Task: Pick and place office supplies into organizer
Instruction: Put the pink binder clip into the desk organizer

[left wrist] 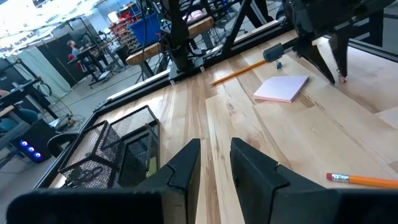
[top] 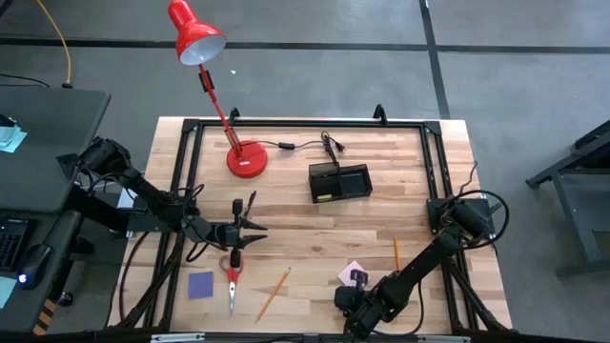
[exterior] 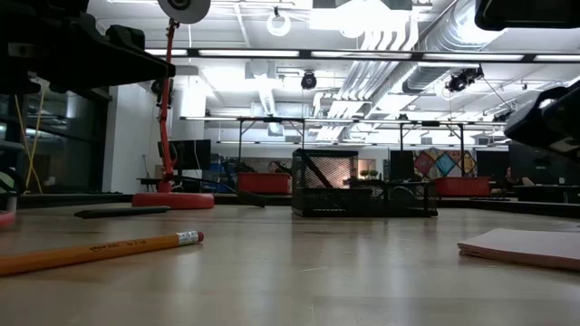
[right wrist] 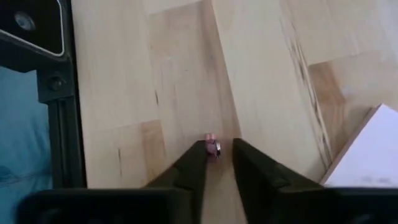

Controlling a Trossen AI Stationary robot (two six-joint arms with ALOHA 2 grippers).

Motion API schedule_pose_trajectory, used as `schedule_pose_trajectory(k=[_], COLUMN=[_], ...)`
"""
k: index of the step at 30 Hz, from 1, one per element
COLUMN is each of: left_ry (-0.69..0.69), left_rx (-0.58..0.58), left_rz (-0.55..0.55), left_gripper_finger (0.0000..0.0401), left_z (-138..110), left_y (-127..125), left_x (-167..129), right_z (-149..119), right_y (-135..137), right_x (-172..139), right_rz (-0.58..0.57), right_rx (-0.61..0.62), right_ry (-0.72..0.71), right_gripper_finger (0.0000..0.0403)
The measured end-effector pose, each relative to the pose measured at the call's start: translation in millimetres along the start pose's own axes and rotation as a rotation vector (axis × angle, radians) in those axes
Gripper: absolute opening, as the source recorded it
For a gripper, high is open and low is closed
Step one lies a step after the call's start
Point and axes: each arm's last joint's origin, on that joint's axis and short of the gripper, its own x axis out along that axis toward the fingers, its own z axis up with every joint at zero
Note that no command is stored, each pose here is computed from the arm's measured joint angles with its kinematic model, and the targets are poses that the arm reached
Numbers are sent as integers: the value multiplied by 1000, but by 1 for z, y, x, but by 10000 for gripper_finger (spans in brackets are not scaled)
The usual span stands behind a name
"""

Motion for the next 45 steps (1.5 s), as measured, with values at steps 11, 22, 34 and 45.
schedule_pose_trajectory(k=[11, 22, 34, 45], left_ry=[13, 4, 7, 16], left_rx=[8, 3, 5, 12], left_rz=[-1, 2, 1, -2], left_gripper_finger=[79, 79, 79, 78], left_z=[-6, -6, -6, -8], left_y=[-6, -7, -7, -7], left_x=[5, 6, 6, 6], right_z=[16, 65, 100, 109], right_y=[-8, -44, -101, -107], right_x=[-5, -26, -39, -62], right_rz=[-20, -226, -321, -266], right_rx=[-74, -311, -338, -312], right_ry=[-56, -208, -85, -190], right_gripper_finger=[5, 3, 1, 1])
